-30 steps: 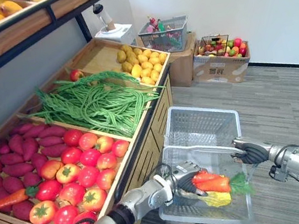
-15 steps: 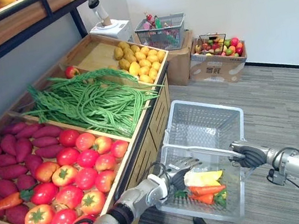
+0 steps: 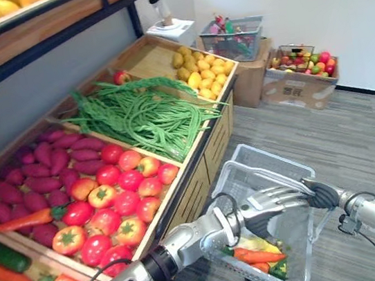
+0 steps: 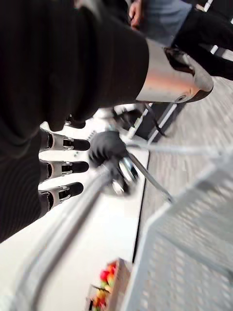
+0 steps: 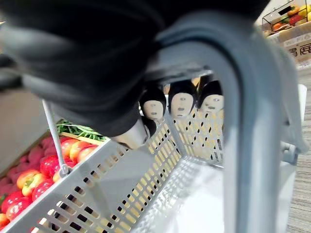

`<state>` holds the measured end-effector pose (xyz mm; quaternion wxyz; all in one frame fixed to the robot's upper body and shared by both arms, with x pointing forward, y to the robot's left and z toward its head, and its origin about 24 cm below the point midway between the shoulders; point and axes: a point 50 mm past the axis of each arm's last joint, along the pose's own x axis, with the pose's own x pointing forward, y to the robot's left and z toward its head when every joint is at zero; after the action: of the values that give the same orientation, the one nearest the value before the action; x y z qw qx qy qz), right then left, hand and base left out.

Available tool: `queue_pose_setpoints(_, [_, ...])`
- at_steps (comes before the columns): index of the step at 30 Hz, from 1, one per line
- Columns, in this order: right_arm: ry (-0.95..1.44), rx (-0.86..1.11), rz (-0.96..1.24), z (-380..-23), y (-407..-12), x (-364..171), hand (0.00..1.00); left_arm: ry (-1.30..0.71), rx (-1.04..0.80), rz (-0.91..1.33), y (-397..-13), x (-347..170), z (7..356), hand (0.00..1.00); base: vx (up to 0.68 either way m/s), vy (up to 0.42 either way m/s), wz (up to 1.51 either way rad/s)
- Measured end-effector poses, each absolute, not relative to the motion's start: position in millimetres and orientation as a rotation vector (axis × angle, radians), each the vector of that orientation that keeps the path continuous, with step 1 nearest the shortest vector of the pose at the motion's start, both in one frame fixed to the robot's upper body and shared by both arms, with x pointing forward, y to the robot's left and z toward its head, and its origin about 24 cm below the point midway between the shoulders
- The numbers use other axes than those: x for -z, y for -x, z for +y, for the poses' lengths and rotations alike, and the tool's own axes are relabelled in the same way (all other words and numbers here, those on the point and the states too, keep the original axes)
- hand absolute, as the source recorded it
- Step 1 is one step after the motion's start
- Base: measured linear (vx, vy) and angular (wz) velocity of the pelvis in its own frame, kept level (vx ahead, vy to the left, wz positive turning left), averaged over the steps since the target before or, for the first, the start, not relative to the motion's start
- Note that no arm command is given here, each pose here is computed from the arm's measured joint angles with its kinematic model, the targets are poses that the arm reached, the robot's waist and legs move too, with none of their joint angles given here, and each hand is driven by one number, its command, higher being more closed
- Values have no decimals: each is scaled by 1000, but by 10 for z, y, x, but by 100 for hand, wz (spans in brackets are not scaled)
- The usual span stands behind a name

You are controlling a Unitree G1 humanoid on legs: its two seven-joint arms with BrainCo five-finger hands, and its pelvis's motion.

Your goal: Pick vegetable in the basket

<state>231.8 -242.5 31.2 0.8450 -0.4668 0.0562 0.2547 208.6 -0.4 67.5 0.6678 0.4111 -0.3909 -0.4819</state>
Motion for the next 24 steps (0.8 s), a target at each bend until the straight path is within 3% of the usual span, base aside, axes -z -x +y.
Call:
queue_pose_setpoints(6, [971, -345, 239, -2661, -2296, -104, 100, -794, 1200, -976, -1809, -858, -51, 0, -119, -9, 38])
queue_pose_setpoints(14, [841, -5, 398, -3094, -2102, 115, 100, -667, 1156, -988, -1670, -1061, 131, 0, -88, -20, 51])
queue_pose_setpoints(20, [685, 218, 624, -3343, -1542, 542, 100, -655, 757, -922, -1879, -1255, 634, 0, -59, 37, 102])
queue_pose_setpoints(24, [550, 316, 826, -3360, -1207, 917, 100, -733, 437, -816, -1999, -1301, 1188, 0, -27, 51, 81])
